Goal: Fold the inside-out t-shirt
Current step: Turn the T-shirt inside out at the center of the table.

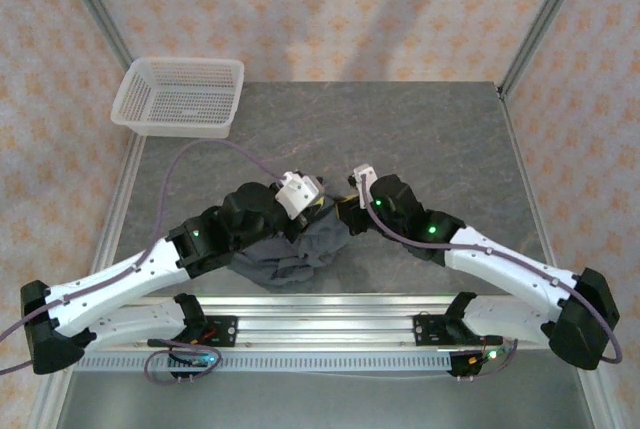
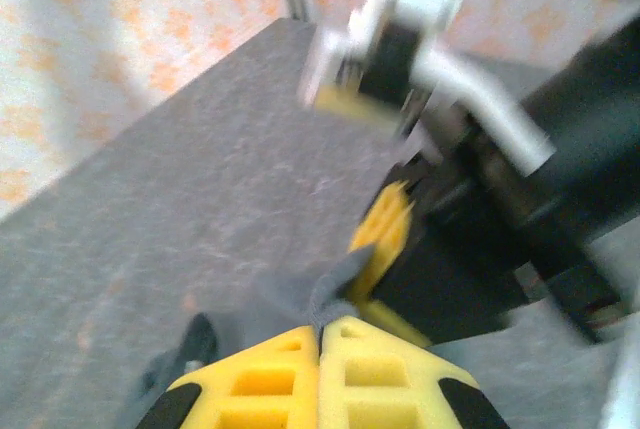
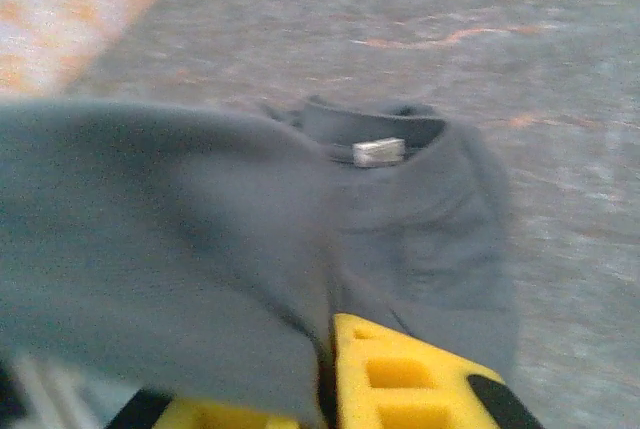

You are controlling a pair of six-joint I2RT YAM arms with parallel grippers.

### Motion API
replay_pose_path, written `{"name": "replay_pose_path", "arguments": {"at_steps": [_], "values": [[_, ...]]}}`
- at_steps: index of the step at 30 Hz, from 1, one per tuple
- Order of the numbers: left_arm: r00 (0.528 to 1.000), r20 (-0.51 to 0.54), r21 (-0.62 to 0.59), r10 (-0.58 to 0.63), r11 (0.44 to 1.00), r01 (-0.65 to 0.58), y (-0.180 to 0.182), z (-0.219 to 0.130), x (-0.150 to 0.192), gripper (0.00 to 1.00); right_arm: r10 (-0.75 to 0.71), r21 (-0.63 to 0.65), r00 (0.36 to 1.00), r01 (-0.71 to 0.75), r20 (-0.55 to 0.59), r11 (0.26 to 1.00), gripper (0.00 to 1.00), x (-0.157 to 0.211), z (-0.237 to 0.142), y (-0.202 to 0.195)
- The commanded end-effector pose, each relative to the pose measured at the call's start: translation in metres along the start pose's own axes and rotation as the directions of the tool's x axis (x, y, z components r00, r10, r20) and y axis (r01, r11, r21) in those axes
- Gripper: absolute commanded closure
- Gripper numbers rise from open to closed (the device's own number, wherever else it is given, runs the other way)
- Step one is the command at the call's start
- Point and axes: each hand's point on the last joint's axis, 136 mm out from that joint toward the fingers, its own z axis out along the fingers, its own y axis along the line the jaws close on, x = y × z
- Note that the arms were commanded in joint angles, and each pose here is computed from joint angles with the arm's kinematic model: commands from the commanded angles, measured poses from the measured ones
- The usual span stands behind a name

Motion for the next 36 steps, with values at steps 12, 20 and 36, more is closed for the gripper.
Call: {"name": "replay_pose_path", "arguments": {"at_steps": [12, 20, 36], "values": [[0.935, -0.053, -0.037, -0.351, 0.936, 0.35, 0.008, 0.008, -0.04, 1.0, -0.15, 0.043, 0.903, 0.145, 0.403, 0.988, 0.52, -0.026, -0.086, 0.043], [0.935, -0.034, -0.001, -0.354, 0.935, 0.354, 0.006, 0.001, -0.045, 1.0, -0.181, 0.1, 0.886, 0.153, 0.427, 0.983, 0.54, -0.031, -0.07, 0.045], [0.925, 0.008, -0.095, -0.38, 0.921, 0.379, 0.026, -0.013, -0.049, 1.0, -0.061, 0.135, 0.94, 0.016, 0.336, 0.991, 1.0, -0.031, -0.038, 0.02]]}}
